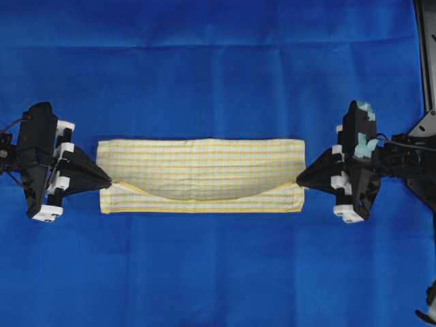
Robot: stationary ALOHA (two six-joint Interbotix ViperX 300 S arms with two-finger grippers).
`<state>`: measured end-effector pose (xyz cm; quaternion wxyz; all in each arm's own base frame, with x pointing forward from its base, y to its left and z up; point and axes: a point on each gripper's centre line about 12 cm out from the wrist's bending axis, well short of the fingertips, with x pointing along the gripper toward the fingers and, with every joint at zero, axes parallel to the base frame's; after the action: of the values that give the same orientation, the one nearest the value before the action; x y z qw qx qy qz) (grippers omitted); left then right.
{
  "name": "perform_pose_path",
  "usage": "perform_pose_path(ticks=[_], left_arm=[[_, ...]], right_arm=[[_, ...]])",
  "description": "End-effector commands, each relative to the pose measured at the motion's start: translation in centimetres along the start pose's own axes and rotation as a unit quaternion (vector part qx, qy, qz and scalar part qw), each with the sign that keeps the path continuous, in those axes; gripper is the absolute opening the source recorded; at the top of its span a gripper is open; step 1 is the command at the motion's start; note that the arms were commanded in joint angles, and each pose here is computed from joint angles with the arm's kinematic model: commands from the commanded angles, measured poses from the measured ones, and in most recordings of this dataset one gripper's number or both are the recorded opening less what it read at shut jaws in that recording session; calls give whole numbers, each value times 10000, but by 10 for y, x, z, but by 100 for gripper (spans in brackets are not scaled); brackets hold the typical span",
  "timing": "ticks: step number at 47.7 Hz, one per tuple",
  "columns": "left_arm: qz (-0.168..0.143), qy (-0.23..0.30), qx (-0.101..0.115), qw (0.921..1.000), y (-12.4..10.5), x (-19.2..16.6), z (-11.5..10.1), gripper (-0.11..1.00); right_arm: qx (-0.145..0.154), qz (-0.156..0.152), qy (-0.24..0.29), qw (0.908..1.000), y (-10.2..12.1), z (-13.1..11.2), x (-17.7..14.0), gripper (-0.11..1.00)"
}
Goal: Fold the yellow towel.
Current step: 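Pull the top corners down toward the bottom edge, folding the towel in half, then open both grippers to release the folded edge, then grasp the folded strip's left and right ends with both grippers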
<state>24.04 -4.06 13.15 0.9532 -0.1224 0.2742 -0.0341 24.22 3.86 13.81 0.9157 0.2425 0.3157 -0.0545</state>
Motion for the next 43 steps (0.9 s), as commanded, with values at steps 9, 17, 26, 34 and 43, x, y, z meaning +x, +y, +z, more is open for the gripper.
perform_pose_path(ticks=[9,17,26,34,43], left_arm=[[6,62,24,10000,-2,7,4,5],[89,174,21,9998,1,14,2,5],[159,208,-16,9997,5,18,2,18],[158,216,-9,9996,4,16,4,63],[249,37,-70,9997,10,10,14,63]], right_arm=[[-46,54,13,10000,8,5,5,5],[-125,-3,146,9998,8,2,12,5],[-133,-44,263,9996,9,0,17,6],[-131,-35,258,9996,10,2,18,37],[-226,-33,105,9997,8,7,16,84]])
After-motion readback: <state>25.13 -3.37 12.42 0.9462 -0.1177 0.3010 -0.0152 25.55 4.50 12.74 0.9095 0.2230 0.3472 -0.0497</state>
